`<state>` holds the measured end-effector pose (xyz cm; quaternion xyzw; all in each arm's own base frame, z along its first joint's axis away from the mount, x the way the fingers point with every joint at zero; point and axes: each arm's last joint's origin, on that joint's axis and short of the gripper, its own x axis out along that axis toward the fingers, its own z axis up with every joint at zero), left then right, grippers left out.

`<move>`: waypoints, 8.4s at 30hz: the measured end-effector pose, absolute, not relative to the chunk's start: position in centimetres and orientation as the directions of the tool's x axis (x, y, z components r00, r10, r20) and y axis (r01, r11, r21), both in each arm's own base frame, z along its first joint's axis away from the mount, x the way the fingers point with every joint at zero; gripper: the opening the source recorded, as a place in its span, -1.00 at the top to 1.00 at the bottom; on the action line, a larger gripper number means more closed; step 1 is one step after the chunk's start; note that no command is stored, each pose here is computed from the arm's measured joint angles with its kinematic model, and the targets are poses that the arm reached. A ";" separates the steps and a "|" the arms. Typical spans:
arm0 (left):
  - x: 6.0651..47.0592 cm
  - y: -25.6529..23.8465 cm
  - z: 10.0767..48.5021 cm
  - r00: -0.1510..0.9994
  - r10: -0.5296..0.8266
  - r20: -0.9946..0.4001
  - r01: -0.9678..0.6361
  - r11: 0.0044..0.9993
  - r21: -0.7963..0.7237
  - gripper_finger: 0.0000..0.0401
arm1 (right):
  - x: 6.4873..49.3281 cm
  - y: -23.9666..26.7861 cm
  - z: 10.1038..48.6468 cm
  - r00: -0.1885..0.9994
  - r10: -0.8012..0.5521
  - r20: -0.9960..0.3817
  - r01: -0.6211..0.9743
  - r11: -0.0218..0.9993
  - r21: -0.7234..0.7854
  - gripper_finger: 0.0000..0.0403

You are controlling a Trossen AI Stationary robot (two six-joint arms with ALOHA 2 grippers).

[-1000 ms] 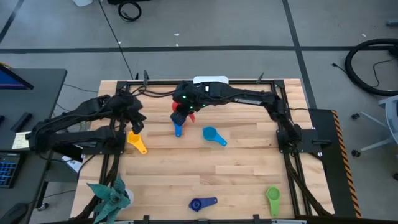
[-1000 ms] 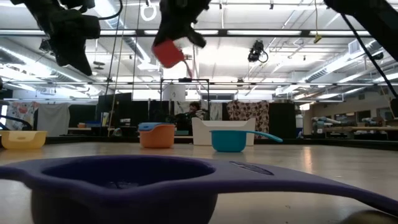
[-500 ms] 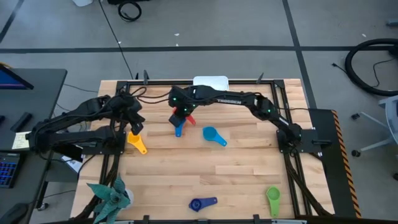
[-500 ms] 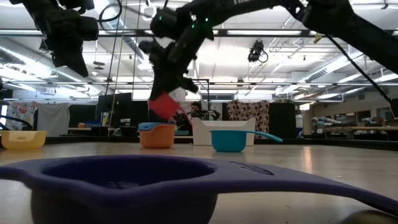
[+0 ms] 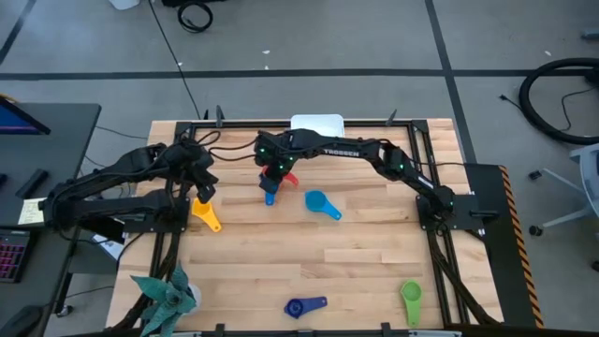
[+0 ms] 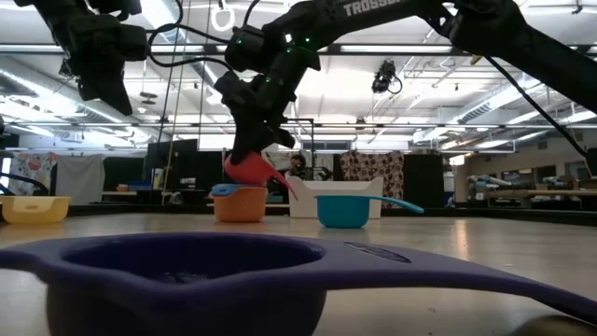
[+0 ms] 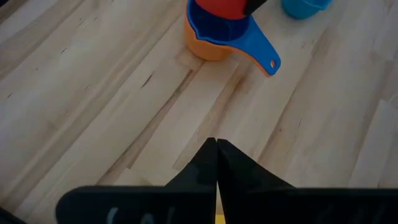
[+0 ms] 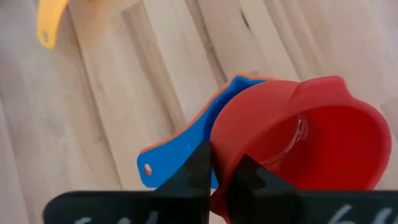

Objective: Nest measuring cups in basket
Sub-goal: Stack the red measuring cup on the blue measuring cup, then stack the light blue measuring cup on the red measuring cup

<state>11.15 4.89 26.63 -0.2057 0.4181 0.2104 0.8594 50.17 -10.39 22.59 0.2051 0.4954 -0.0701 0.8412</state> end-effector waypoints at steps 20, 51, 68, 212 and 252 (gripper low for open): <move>11.1 4.9 26.6 0.559 0.189 -0.807 -0.535 0.826 -0.177 0.98 | 50.2 -10.2 23.5 0.529 0.178 -0.830 0.244 0.904 0.350 0.53; 11.1 4.9 26.6 0.558 0.188 -0.808 -0.530 0.831 -0.172 0.96 | 50.9 -12.1 23.0 0.595 -0.051 -0.802 0.280 0.949 0.148 0.98; 11.1 4.9 26.6 0.558 0.189 -0.808 -0.532 0.829 -0.174 0.96 | 50.4 -11.4 22.7 0.609 -0.029 -0.792 0.289 0.939 0.188 0.99; 24.3 2.9 21.0 0.634 -0.121 -0.764 -0.182 0.937 -0.299 0.97 | 42.7 -9.8 19.7 0.060 0.139 -0.988 0.068 0.987 0.143 0.40; 22.8 2.6 22.1 0.626 -0.122 -0.770 -0.243 0.908 -0.342 0.97 | 43.0 -9.0 20.6 0.042 0.066 -0.997 0.250 0.965 0.075 0.93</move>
